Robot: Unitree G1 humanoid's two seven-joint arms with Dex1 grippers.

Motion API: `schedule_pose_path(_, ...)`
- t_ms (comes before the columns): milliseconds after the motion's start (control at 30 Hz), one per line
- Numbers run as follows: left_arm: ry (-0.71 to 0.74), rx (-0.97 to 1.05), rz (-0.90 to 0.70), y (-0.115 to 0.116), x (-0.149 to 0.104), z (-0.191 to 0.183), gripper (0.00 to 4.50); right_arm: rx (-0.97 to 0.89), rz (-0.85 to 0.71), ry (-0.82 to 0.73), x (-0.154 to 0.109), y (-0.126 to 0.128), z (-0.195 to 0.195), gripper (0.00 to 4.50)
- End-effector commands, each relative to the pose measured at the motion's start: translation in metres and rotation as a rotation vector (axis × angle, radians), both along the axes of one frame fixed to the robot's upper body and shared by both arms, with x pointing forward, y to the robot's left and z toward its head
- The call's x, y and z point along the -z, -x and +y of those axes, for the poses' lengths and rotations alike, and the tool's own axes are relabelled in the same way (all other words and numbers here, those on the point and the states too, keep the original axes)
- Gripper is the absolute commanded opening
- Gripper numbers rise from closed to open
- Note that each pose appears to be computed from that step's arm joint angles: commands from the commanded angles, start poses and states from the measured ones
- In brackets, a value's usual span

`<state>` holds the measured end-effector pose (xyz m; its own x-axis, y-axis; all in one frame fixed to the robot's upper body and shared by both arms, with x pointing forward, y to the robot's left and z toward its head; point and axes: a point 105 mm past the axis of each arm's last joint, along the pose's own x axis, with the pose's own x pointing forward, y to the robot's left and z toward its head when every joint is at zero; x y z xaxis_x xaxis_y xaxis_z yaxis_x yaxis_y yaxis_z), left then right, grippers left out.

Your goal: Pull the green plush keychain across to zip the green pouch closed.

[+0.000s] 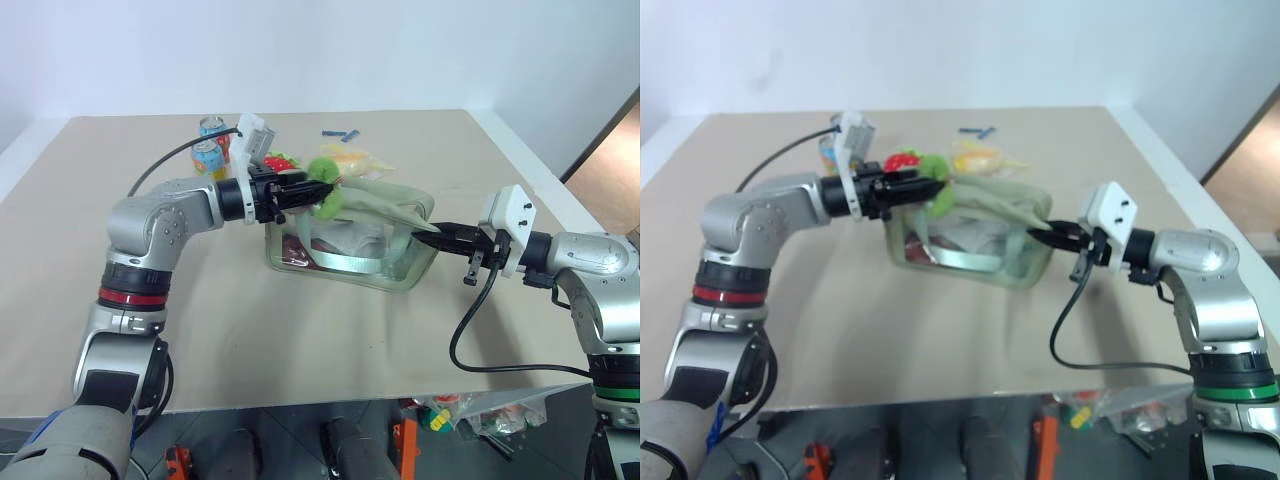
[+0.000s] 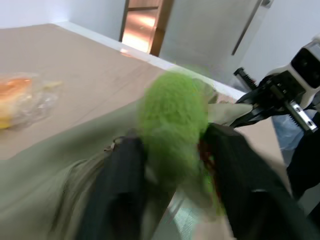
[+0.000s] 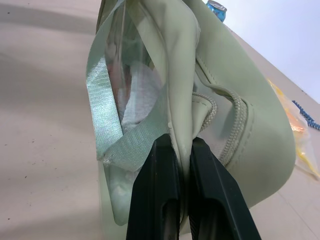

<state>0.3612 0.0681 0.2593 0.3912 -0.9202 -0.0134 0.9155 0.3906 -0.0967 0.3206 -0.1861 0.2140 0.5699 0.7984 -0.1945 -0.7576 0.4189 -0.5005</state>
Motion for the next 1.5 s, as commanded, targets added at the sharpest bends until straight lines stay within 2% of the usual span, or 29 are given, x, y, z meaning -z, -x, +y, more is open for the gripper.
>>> schedule_pose_path(33, -0.042, 0.001, -0.089, 0.006, -0.015, 0.009, 3.48, -0.022, -0.027, 0.01, -0.004, 0.002, 0.005, 0.0)
schedule_pose_path(133, -0.093, -0.012, -0.098, 0.01, -0.012, 0.02, 4.46, -0.025, -0.028, 0.01, -0.004, 0.001, 0.005, 0.0)
schedule_pose_path(333, -0.143, -0.065, -0.078, 0.018, 0.002, 0.044, 4.46, -0.035, -0.03, 0.01, -0.004, -0.001, 0.007, 0.0)
schedule_pose_path(600, -0.102, -0.174, -0.084, 0.024, 0.018, 0.066, 4.46, -0.043, -0.027, 0.012, -0.003, -0.003, 0.007, 0.0)
schedule_pose_path(767, -0.063, -0.202, -0.084, 0.018, 0.029, 0.068, 4.46, -0.047, -0.027, 0.016, -0.003, -0.004, 0.008, 0.0)
schedule_pose_path(900, -0.042, -0.268, -0.107, 0.005, 0.033, 0.084, 4.46, -0.047, -0.028, 0.019, -0.004, -0.003, 0.008, 0.0)
schedule_pose_path(1367, -0.055, -0.214, -0.158, -0.01, 0.044, 0.065, 4.46, -0.024, -0.035, 0.033, -0.005, -0.001, 0.001, 0.0)
schedule_pose_path(1500, -0.043, -0.205, -0.183, -0.014, 0.04, 0.059, 4.46, -0.021, -0.036, 0.034, -0.005, 0.0, 0.0, 0.0)
